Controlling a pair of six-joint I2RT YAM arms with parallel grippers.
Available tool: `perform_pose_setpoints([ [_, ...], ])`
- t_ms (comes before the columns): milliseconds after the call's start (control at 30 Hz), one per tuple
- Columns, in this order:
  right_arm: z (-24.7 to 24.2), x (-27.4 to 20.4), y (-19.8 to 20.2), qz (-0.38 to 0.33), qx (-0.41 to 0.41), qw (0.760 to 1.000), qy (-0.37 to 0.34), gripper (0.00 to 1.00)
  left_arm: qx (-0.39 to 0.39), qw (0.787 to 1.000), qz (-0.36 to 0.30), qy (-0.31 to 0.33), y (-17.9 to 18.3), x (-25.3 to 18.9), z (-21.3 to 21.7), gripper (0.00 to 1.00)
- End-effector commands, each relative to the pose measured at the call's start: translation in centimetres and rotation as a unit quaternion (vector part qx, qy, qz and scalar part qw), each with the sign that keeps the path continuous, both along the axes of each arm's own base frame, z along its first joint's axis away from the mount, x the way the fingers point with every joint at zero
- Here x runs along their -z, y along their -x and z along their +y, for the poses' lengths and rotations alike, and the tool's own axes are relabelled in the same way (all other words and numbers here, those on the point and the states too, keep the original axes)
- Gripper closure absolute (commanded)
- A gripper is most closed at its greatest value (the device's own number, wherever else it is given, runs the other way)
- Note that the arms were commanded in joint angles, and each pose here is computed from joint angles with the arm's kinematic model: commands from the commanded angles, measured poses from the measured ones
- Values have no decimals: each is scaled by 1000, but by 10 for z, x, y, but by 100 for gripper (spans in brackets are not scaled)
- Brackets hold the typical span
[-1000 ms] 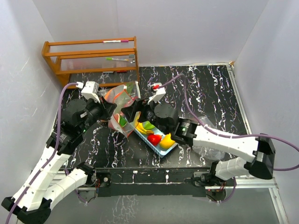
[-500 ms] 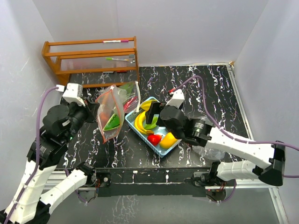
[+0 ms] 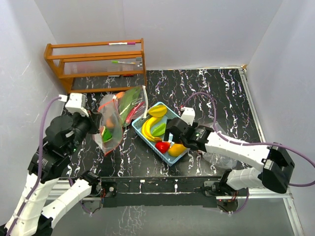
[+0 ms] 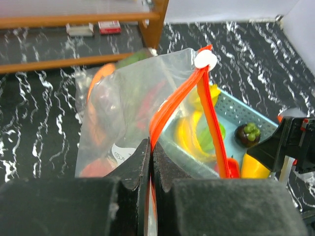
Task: Place the food in the zip-top bag and seal the zipper
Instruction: Pick up the fake fruit from the bin.
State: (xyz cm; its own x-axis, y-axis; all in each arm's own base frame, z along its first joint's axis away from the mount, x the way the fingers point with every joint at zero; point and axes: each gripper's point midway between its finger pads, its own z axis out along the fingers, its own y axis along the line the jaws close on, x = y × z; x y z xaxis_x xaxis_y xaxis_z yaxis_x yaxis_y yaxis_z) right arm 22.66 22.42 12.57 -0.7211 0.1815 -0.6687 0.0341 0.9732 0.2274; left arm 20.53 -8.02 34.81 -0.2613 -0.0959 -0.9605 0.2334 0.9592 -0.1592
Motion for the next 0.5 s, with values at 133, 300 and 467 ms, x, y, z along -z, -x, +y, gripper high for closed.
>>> perform_pose_setpoints([
  [133,6,24,13,60,5,998,4,7,31,999,33,20,-14,42,-26,100],
  [300,-8,24,17,72,25,997,34,9,36,998,43,30,-19,58,-33,100],
  [467,-4,14,14,78,27,996,41,8,43,997,51,32,-24,66,-40,100],
])
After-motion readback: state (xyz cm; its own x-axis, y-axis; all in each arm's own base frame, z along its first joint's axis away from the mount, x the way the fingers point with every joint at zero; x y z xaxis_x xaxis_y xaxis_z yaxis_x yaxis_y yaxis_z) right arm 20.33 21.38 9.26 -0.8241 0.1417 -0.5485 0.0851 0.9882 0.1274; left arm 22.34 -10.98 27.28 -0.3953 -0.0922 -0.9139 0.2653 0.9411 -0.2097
